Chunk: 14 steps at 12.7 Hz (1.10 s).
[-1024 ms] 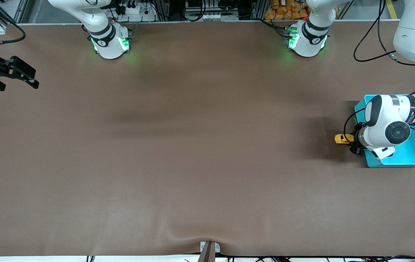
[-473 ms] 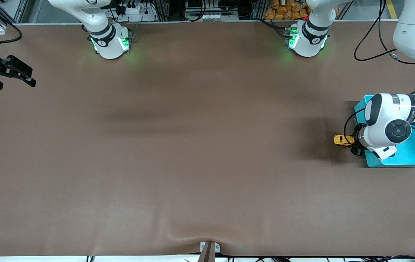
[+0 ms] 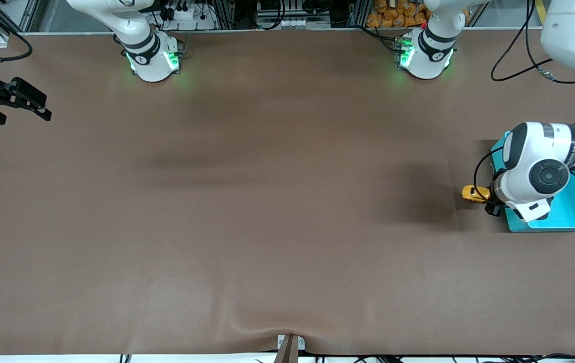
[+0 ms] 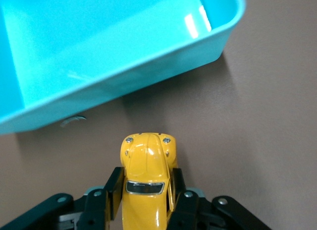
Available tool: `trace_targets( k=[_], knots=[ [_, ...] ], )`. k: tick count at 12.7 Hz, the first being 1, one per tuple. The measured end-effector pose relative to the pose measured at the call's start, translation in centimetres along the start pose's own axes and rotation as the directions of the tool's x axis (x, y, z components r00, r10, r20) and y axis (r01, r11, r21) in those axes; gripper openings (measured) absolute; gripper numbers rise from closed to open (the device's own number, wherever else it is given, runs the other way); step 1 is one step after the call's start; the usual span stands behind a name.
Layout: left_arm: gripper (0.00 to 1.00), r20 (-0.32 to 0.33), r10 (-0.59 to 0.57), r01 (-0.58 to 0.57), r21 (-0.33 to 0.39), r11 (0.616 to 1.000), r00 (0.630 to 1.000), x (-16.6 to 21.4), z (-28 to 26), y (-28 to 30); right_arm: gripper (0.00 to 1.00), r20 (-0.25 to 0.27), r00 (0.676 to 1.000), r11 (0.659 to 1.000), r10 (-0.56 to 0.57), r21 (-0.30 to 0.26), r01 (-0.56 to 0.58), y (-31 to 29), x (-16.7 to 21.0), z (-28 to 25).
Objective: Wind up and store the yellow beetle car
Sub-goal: 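Lift the car with the left gripper over the blue box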
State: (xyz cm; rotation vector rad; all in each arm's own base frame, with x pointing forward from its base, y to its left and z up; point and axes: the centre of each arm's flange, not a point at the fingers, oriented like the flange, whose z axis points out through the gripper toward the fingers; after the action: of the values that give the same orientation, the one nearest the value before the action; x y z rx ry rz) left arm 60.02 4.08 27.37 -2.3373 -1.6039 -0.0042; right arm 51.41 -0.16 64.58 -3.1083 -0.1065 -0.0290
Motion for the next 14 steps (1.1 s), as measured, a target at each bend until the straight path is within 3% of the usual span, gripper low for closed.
trace_targets(
  k=[4, 8, 11, 14],
  knots=[
    [0.44, -0.028, 0.121, -0.12, 0.03, 0.992, 0.992, 2.9, -5.0, -2.0, 1.0, -0.001, 1.0, 1.0, -0.001, 0.0, 0.001, 0.0, 0.1, 0.1],
    [0.43, -0.005, 0.259, -0.258, 0.049, 0.965, 0.966, 8.2, -4.6, -5.0, 1.0, 0.006, 1.0, 1.0, 0.0, 0.0, 0.0, 0.0, 0.3, 0.6],
    [0.43, 0.028, 0.362, -0.363, 0.049, 0.93, 0.932, 13.3, -3.1, -8.4, 1.0, 0.006, 1.0, 1.0, -0.001, -0.001, 0.001, 0.0, 0.5, 0.8],
    [0.43, 0.023, 0.485, -0.485, 0.018, 0.874, 0.874, 17.1, -1.7, -10.9, 1.0, 0.014, 1.0, 1.0, -0.003, -0.001, 0.003, -0.1, 0.7, 1.2]
  ],
)
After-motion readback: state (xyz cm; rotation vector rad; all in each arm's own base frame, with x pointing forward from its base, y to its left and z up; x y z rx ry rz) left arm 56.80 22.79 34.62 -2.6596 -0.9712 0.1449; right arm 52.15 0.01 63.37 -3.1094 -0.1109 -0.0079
